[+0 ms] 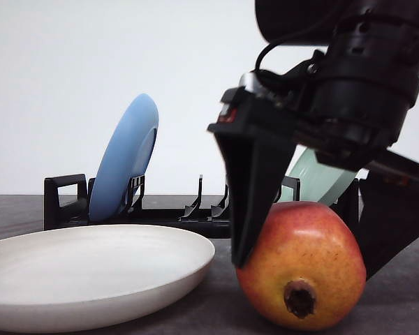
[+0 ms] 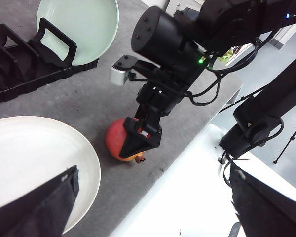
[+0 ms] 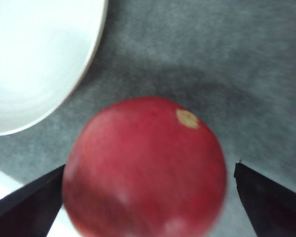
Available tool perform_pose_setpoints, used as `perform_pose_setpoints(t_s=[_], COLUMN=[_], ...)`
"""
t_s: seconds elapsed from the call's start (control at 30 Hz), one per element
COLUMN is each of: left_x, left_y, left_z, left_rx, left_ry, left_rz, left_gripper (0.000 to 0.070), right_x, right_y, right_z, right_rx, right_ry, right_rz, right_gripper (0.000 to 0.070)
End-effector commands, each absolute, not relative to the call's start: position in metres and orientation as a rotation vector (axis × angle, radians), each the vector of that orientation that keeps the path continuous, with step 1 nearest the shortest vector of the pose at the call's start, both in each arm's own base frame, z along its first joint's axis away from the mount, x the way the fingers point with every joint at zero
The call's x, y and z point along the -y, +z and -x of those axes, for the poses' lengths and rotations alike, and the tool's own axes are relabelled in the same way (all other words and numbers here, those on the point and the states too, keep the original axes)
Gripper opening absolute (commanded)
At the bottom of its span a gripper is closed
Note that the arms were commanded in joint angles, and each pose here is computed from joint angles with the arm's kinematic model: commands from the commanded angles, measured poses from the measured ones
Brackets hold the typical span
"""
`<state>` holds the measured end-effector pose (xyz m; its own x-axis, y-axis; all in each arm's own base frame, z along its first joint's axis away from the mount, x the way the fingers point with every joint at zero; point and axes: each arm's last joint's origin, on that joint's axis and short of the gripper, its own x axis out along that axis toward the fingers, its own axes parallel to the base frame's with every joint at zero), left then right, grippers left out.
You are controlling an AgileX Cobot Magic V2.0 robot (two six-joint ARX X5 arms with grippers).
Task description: Place pomegranate in white plate
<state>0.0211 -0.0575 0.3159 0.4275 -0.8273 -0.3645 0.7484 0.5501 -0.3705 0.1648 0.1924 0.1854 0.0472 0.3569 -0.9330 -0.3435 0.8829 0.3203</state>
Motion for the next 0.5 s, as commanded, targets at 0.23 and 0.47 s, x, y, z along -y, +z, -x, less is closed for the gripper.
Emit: perform_pose_setpoints(t_s=[0.23,0.47], left_x=[0.0573,0.0573], left_y=[0.3205,0.3205], left_z=[-0.0204,-0.0204], left_rx=[-0.538,-0.538], left_ry=[-1.002,-1.002], left_rz=[0.179,0.180], left_gripper=[0.0592,0.0592], right_x=[-0.2025,-0.2026], right_y=[0.1735,0.1750], right_z=[-0.1668,-0.1673], right_rx=[-1.436,-1.427], right_ry=[0.517,0.531], right_rz=[0.060,0.088], right_gripper=[0.0683,0.0582])
